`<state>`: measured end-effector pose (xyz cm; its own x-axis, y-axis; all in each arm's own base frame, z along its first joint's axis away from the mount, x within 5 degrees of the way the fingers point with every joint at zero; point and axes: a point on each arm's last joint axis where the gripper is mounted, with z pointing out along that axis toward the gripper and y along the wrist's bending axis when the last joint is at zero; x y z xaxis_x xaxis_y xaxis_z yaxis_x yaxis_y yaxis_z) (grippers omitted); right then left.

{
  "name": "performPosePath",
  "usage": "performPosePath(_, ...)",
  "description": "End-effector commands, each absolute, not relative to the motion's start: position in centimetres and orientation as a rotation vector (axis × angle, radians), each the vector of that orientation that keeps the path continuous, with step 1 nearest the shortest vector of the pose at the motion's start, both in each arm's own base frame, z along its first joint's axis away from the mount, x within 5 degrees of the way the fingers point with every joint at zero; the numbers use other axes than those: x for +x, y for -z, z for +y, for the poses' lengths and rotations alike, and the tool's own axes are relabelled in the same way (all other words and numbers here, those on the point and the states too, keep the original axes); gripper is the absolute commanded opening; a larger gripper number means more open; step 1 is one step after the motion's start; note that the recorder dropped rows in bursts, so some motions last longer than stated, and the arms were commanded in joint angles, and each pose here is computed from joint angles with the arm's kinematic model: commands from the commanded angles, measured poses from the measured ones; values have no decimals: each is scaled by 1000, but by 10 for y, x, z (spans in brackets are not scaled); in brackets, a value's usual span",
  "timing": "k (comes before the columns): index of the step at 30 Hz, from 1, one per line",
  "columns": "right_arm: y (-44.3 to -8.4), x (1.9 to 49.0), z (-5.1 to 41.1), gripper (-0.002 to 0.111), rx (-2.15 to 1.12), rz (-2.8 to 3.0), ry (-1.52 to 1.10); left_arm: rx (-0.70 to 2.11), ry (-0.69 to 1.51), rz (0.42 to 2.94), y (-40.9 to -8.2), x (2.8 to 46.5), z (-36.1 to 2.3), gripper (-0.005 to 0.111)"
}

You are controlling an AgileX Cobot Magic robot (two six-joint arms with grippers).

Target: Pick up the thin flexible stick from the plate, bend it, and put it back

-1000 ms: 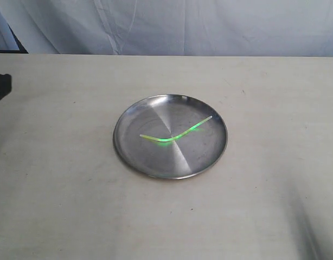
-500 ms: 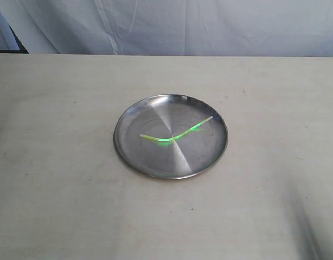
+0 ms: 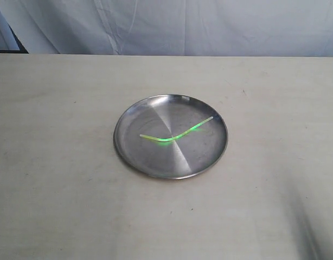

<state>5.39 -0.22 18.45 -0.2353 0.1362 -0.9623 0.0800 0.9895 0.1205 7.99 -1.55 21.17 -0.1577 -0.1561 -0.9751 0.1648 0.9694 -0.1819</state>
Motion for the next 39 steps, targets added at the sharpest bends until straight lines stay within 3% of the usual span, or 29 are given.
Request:
performPosePath(1,-184,54,-3,0,157,1799,-42,-54,281,1695,-200,71,-11,0)
performPosePath(9,-184,54,-2,0,164,1801,-53,-17,266,1802,-188,60,-12,0)
performPosePath(39,-184,54,-2,0,164,1799,-53,-5,264,1707,-194,55,-10,0)
